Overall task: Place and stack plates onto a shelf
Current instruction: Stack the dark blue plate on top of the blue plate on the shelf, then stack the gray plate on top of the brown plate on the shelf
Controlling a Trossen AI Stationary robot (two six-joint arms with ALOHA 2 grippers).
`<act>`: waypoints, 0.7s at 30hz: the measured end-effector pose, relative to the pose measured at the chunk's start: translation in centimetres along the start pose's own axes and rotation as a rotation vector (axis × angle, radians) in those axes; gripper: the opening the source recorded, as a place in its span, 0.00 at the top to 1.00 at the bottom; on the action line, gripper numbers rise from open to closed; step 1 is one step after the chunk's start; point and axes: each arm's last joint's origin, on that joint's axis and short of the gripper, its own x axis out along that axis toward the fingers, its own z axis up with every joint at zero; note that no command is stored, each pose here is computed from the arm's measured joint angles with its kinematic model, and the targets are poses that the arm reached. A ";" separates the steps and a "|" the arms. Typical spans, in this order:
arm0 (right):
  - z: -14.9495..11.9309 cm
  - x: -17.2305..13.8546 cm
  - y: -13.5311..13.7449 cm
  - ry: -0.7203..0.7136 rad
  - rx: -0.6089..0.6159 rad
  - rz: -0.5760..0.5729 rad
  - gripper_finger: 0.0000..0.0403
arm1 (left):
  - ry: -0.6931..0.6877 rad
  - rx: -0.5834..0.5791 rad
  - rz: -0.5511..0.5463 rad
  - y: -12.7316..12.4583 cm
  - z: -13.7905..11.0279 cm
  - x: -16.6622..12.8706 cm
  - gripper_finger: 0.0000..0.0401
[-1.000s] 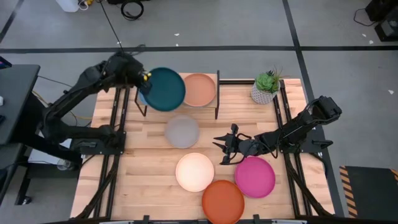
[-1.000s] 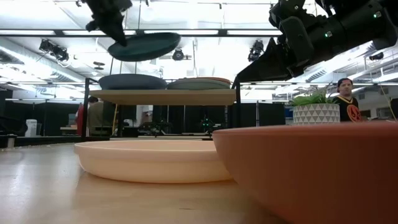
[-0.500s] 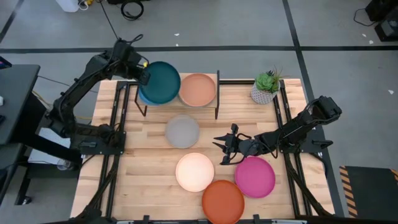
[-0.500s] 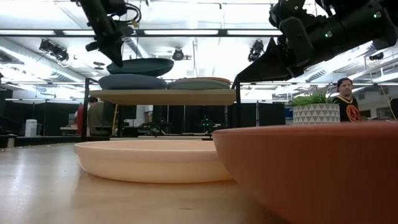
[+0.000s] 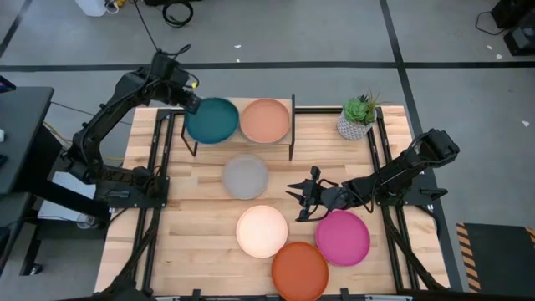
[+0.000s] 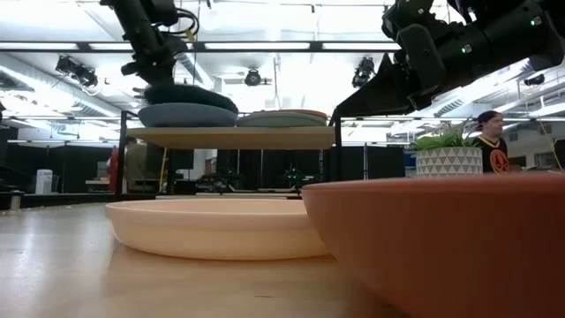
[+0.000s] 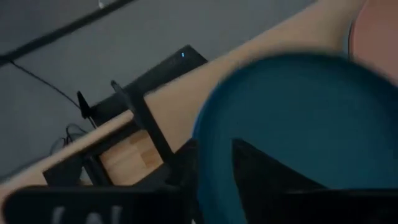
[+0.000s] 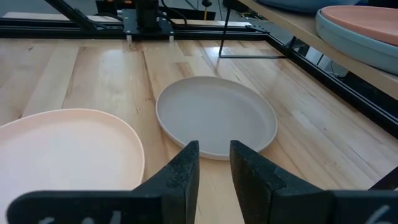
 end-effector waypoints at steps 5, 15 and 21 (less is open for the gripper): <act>0.0 0.0 0.0 0.000 0.000 0.000 0.76 | -0.146 0.082 0.000 -0.2 2.2 -3.1 0.62; -0.1 0.0 0.0 0.007 -0.005 -0.001 0.76 | -0.316 0.603 -0.519 -8.9 1.2 -8.6 0.60; -0.1 0.0 0.0 0.010 -0.007 -0.001 0.76 | -0.183 0.888 -0.539 -17.2 -5.8 -5.8 0.60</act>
